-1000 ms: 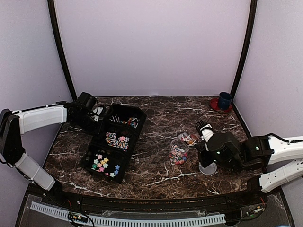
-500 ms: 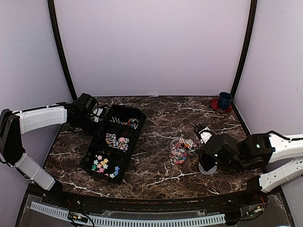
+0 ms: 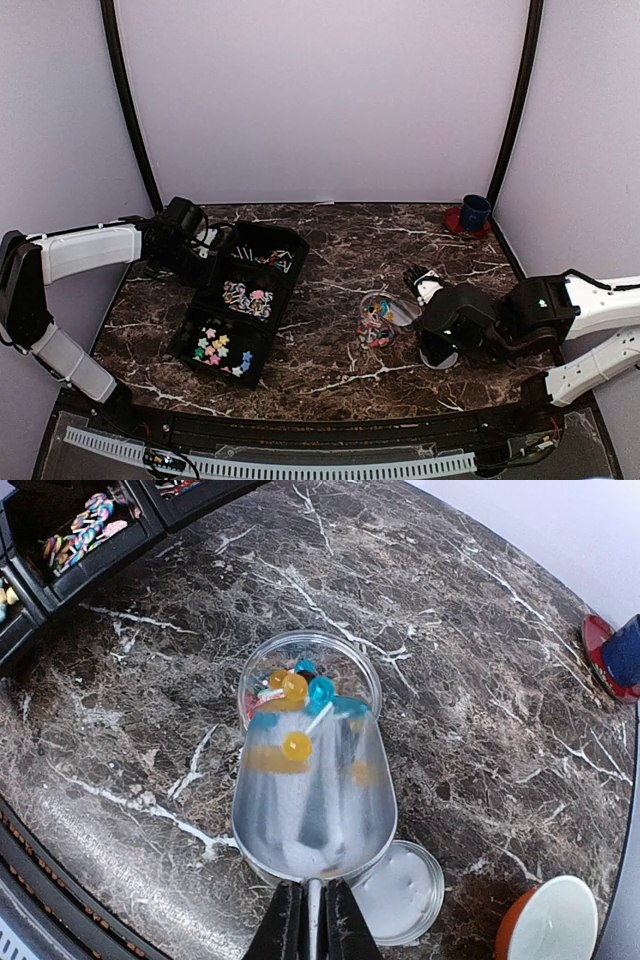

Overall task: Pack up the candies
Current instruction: Place the fake candies in the packing bottle.

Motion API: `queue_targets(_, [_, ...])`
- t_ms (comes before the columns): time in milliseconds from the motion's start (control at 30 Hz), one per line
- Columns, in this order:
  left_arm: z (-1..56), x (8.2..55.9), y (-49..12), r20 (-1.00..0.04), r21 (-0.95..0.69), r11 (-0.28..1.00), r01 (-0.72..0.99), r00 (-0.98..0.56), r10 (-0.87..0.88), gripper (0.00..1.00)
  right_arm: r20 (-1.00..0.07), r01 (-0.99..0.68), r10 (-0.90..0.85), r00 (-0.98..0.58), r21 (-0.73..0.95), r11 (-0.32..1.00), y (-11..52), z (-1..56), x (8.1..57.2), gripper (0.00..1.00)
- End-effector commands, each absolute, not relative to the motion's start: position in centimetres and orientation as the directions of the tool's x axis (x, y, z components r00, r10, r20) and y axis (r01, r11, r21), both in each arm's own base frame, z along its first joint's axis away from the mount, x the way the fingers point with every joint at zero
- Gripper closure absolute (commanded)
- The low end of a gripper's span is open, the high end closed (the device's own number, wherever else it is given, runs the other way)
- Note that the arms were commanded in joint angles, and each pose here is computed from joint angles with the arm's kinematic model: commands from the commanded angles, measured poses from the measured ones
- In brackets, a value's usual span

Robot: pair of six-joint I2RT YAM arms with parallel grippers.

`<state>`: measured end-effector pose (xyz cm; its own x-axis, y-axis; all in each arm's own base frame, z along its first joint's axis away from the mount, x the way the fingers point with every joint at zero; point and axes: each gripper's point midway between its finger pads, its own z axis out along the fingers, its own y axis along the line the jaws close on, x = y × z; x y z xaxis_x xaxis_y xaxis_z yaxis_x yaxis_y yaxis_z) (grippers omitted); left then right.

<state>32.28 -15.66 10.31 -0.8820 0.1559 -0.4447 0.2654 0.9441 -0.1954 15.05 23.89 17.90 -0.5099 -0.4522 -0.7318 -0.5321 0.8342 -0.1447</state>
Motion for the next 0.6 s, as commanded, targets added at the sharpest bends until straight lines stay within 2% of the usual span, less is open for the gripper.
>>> queue_targets(0, [13.54,33.38,-16.81,-0.542,-0.259,0.921,0.292,-0.833,0.112,1.00,-0.720,-0.532,-0.458,-0.521,-0.146,0.834,24.23,18.84,14.80,1.00])
queue_targets(567, [13.57,33.31,-16.79,-0.544,-0.261,0.920,0.291,-0.832,0.109,1.00,-0.603,-0.565,-0.588,-0.539,-0.258,0.784,24.65,18.43,14.48,1.00])
